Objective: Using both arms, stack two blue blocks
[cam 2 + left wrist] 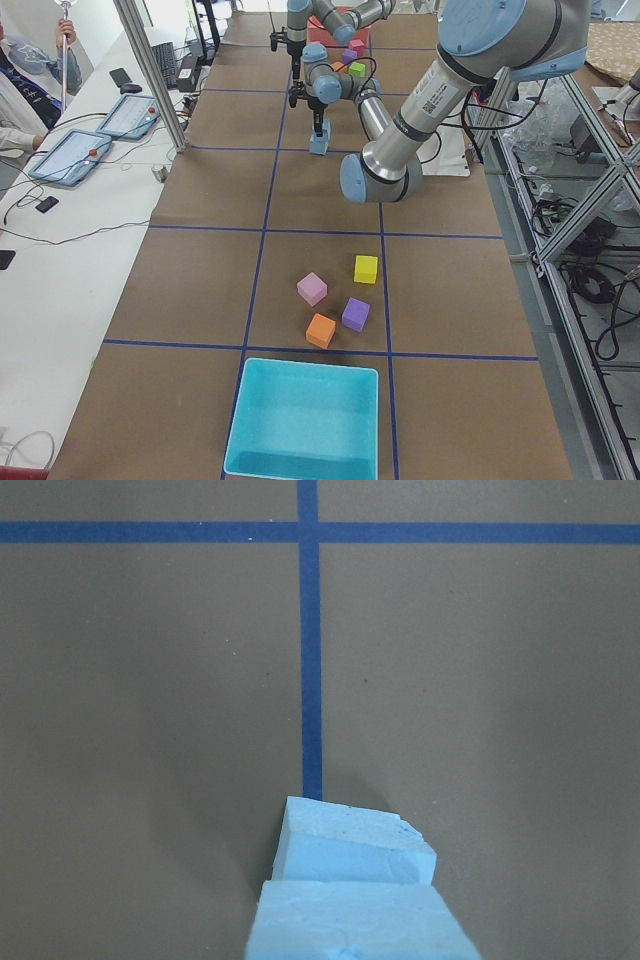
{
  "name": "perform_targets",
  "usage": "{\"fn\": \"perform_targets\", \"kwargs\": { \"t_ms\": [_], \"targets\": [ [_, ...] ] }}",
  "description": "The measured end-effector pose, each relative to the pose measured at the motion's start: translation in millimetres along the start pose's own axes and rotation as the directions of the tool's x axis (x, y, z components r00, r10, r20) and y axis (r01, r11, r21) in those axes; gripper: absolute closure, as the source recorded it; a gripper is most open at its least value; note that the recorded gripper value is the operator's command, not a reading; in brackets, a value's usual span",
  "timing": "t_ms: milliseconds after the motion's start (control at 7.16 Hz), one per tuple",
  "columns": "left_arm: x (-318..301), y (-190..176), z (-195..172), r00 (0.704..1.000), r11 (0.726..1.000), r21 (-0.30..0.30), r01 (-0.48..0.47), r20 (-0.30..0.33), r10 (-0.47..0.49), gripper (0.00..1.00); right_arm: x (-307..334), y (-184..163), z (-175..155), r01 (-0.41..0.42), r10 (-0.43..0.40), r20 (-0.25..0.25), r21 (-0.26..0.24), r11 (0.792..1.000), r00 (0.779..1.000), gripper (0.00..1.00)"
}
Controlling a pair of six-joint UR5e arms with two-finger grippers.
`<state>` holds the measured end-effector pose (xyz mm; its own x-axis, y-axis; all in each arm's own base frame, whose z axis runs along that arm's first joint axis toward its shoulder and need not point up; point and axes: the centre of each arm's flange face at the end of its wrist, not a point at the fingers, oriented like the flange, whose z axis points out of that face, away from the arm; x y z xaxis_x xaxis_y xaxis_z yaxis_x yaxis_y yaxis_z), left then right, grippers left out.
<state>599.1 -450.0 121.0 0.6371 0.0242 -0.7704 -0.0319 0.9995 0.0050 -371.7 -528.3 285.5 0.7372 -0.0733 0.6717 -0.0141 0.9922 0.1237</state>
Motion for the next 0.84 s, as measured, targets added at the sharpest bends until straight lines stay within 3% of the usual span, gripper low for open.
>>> {"fn": "perform_targets", "kwargs": {
  "t_ms": [279, 838],
  "targets": [
    [0.4, 0.4, -0.7, 1.000, 1.000, 0.001, -0.002, -0.002, 0.002, 0.03, 0.4, -0.1, 0.8, -0.001, 0.001, -0.001, -0.001, 1.000, 1.000, 0.00],
    [2.9, 3.1, -8.9, 1.000, 1.000, 0.009, -0.011, -0.018, 0.011, 0.02, 0.7, -0.4, 1.6, -0.001, 0.001, -0.003, -0.002, 1.000, 1.000, 0.00]
  ]
}}
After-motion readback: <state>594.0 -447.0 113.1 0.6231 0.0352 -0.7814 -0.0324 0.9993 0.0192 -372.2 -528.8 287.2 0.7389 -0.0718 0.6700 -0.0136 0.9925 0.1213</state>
